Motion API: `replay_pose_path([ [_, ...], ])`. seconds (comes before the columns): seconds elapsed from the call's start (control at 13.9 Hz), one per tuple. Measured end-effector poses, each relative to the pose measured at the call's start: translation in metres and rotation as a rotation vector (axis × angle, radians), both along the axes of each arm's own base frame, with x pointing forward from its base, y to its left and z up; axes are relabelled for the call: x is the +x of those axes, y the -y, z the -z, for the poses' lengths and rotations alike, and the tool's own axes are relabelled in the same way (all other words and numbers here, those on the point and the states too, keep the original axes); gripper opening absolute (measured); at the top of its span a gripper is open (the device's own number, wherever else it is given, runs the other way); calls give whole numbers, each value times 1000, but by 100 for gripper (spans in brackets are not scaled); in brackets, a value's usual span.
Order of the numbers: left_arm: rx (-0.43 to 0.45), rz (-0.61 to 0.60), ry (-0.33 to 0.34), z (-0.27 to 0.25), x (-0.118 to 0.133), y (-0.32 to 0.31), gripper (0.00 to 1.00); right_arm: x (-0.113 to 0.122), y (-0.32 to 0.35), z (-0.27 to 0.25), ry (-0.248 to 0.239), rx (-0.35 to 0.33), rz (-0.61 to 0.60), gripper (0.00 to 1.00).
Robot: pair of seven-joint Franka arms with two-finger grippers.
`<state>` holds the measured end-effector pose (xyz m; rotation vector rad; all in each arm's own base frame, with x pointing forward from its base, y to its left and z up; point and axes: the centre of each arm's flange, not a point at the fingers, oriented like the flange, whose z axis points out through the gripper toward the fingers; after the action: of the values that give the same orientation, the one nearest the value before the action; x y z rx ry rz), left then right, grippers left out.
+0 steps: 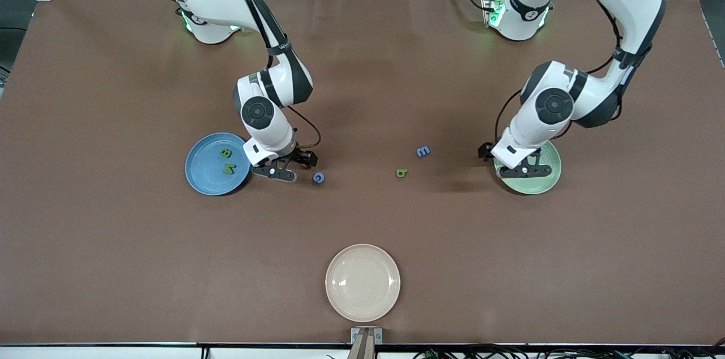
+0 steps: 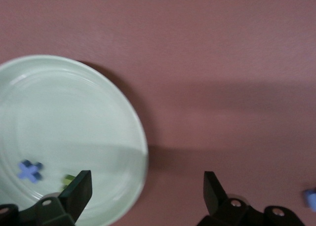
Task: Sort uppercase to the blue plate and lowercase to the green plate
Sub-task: 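Grasp the blue m with the left gripper while the right gripper grasps the Q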
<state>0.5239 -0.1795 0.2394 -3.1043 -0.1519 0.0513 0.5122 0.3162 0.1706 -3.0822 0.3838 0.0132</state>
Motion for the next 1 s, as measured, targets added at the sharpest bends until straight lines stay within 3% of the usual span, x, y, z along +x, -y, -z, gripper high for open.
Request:
replay_pose_path([
  [0.29, -31, -235, -13, 14, -13, 88, 100, -1, -13, 1, 10, 11, -7, 97],
  [0.57, -63, -327, -37, 29, -17, 147, 100, -8, -25, 2, 8, 22, -14, 93],
  [0.65, -65, -336, -46, 36, -19, 157, 100, -8, -25, 1, 9, 21, -14, 88],
  [0.93, -17, -347, -47, 66, -28, 173, 99, -5, -29, -4, 13, 34, -7, 41],
  [1.0, -7, -350, -46, 70, -31, 175, 99, -4, -28, -5, 11, 34, -4, 41],
])
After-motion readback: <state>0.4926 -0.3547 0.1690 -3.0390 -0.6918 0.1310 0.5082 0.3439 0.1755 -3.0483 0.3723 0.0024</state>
